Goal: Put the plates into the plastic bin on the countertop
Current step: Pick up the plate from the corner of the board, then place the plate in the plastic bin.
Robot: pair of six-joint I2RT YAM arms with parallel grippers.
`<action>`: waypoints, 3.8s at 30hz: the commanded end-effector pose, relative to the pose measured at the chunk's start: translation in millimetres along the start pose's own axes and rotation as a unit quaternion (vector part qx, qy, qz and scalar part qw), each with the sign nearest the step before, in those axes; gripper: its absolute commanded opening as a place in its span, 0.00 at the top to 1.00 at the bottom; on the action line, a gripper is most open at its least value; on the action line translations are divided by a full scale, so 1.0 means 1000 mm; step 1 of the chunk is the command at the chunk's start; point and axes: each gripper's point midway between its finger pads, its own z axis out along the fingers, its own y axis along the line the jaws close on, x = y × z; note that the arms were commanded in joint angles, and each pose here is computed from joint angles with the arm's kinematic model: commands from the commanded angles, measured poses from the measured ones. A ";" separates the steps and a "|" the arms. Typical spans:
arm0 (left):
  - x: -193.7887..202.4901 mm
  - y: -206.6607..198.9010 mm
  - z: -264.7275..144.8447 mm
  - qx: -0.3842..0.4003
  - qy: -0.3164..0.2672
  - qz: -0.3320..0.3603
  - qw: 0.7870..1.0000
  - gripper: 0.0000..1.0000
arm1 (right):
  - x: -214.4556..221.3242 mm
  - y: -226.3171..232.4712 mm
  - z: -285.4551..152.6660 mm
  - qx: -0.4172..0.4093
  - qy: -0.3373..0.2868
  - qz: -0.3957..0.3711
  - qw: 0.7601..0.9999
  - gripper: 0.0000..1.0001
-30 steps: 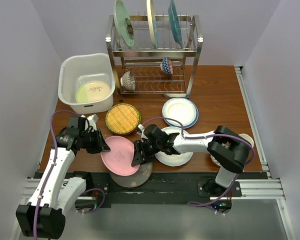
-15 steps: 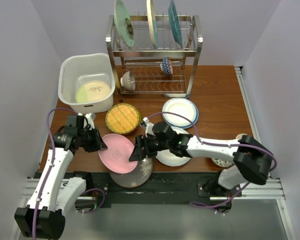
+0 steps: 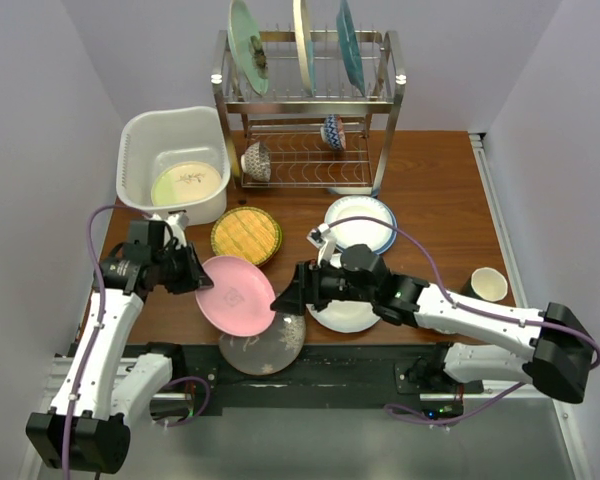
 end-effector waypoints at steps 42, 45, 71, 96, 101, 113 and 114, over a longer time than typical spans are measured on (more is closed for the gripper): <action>-0.198 -0.032 -0.022 -0.029 -0.166 0.003 0.986 1.00 | 0.048 -0.053 -0.020 0.066 0.035 0.029 0.997 0.22; -0.209 -0.014 -0.026 -0.037 -0.175 -0.015 0.984 1.00 | 0.049 -0.053 -0.019 0.065 0.039 0.030 0.997 0.22; -0.280 0.021 -0.034 -0.011 -0.241 -0.080 0.967 1.00 | 0.061 -0.065 -0.015 0.080 0.058 0.037 0.994 0.22; -0.365 0.055 -0.029 -0.051 -0.322 -0.138 0.935 1.00 | 0.061 -0.072 -0.011 0.101 0.070 0.028 0.992 0.22; -0.371 0.066 -0.015 -0.065 -0.320 -0.145 0.934 1.00 | 0.059 -0.072 -0.011 0.103 0.065 0.027 0.992 0.22; -0.389 0.088 0.037 -0.059 -0.279 -0.161 0.945 1.00 | 0.063 -0.077 -0.005 0.114 0.088 0.025 0.989 0.22; -0.390 0.090 0.038 -0.063 -0.280 -0.161 0.944 1.00 | 0.064 -0.077 -0.005 0.114 0.088 0.026 0.989 0.22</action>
